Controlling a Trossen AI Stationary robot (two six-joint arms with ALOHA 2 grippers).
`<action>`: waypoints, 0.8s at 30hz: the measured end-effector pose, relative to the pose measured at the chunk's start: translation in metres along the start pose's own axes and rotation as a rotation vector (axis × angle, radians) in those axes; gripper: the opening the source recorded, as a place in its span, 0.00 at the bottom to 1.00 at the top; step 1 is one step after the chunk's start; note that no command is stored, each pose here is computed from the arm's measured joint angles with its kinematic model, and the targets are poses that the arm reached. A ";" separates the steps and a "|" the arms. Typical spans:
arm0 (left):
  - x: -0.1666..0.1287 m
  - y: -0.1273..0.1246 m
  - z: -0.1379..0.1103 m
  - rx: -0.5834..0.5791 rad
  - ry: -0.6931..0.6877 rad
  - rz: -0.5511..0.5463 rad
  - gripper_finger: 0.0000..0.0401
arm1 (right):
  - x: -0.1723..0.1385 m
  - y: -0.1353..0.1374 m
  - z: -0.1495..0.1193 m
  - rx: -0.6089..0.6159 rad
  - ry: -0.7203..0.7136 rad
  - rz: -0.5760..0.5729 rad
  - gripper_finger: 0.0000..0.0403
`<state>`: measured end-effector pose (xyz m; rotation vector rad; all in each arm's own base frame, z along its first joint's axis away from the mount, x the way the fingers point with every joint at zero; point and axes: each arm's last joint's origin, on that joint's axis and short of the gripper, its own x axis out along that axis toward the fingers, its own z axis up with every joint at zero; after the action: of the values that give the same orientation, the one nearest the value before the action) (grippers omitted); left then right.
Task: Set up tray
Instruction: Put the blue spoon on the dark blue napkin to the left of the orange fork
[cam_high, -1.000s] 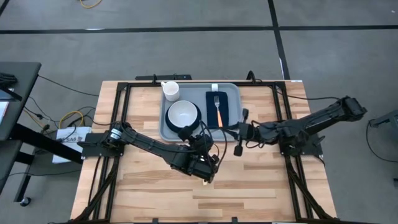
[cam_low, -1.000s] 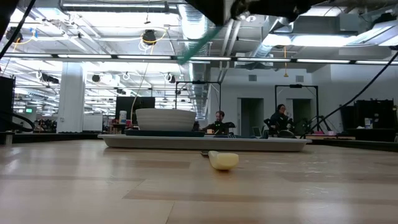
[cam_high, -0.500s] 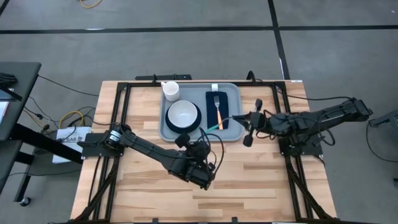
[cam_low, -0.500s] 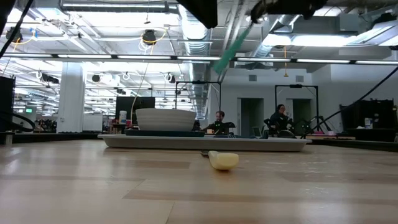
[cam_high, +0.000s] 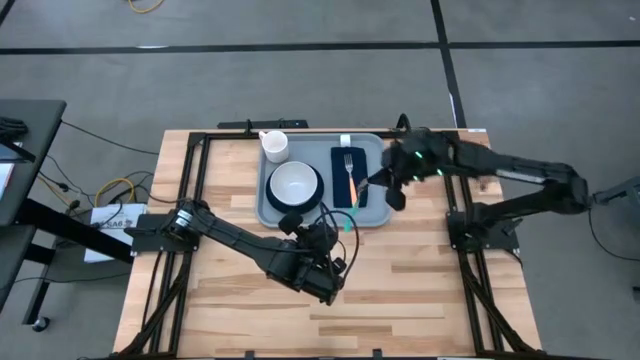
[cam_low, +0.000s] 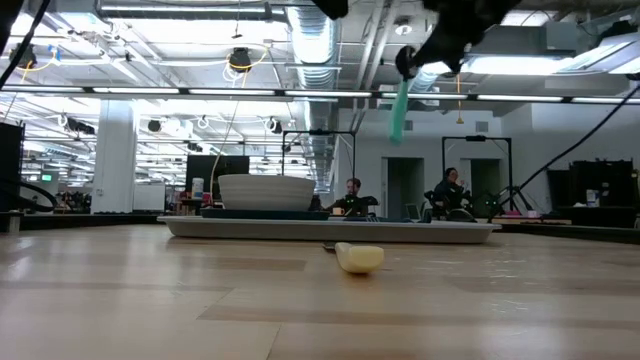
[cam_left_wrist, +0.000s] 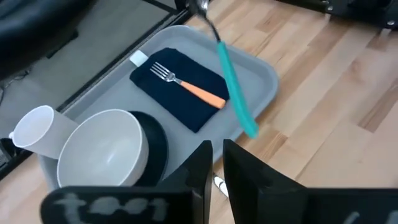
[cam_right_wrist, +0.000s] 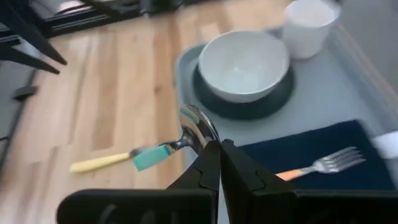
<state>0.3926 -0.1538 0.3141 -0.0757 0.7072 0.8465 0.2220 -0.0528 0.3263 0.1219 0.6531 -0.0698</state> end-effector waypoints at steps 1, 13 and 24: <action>-0.003 0.002 0.003 0.002 0.006 -0.003 0.07 | 0.005 -0.008 0.005 0.015 0.023 0.035 0.00; -0.050 0.062 0.049 0.061 0.038 -0.092 0.07 | 0.054 -0.121 0.034 0.119 0.157 0.139 0.00; -0.092 0.190 0.072 -0.007 -0.159 0.013 0.07 | 0.090 -0.184 0.009 0.206 0.259 0.133 0.00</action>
<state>0.2553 -0.0626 0.4652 -0.0099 0.5564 0.8572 0.2799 -0.2382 0.2619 0.3768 0.8939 0.0072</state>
